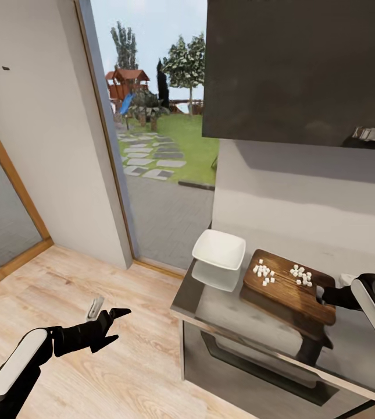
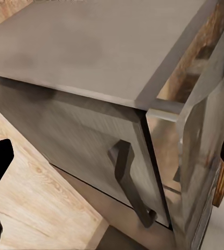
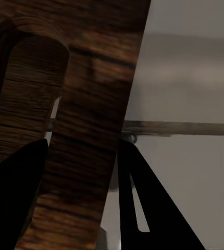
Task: In the kitchen, take the Vidalia onion out of the sink, dice it on the chopping board with the paring knife, put the diced onion into the bowl on the countertop, then place both the paring knife and the chopping board into the sink.
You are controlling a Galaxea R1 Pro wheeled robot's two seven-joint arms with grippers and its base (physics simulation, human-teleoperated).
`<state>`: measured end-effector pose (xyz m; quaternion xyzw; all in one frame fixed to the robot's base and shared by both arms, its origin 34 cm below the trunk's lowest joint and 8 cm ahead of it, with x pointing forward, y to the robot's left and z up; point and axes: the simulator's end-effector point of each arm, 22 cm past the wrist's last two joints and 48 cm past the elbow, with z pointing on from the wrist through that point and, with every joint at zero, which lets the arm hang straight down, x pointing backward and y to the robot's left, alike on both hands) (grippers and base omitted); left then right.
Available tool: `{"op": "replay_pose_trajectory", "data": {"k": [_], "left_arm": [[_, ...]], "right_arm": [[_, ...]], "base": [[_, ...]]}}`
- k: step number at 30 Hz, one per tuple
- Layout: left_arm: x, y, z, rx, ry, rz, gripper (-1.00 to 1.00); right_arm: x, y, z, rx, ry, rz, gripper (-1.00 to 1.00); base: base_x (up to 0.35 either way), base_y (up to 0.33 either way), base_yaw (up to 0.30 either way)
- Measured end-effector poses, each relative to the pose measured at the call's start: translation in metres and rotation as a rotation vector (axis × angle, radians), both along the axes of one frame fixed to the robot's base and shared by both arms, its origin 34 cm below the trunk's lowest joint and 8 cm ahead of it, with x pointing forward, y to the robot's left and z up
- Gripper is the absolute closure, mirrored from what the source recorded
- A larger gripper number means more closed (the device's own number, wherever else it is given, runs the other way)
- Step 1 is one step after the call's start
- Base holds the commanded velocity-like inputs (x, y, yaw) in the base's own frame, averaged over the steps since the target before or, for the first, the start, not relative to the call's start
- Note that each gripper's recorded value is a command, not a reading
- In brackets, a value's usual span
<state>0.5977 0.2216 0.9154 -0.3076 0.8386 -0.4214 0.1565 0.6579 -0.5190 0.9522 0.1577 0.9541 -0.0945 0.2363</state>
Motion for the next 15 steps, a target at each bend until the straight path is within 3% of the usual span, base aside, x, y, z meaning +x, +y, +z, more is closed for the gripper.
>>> {"op": "replay_pose_trajectory", "data": {"k": [15], "left_arm": [[0.001, 0.001, 0.009, 0.019, -0.023, -0.005, -1.00]], "right_arm": [[0.001, 0.000, 0.014, 0.001, -0.026, -0.001, 1.00]], "base": [[0.000, 0.000, 0.000]]}}
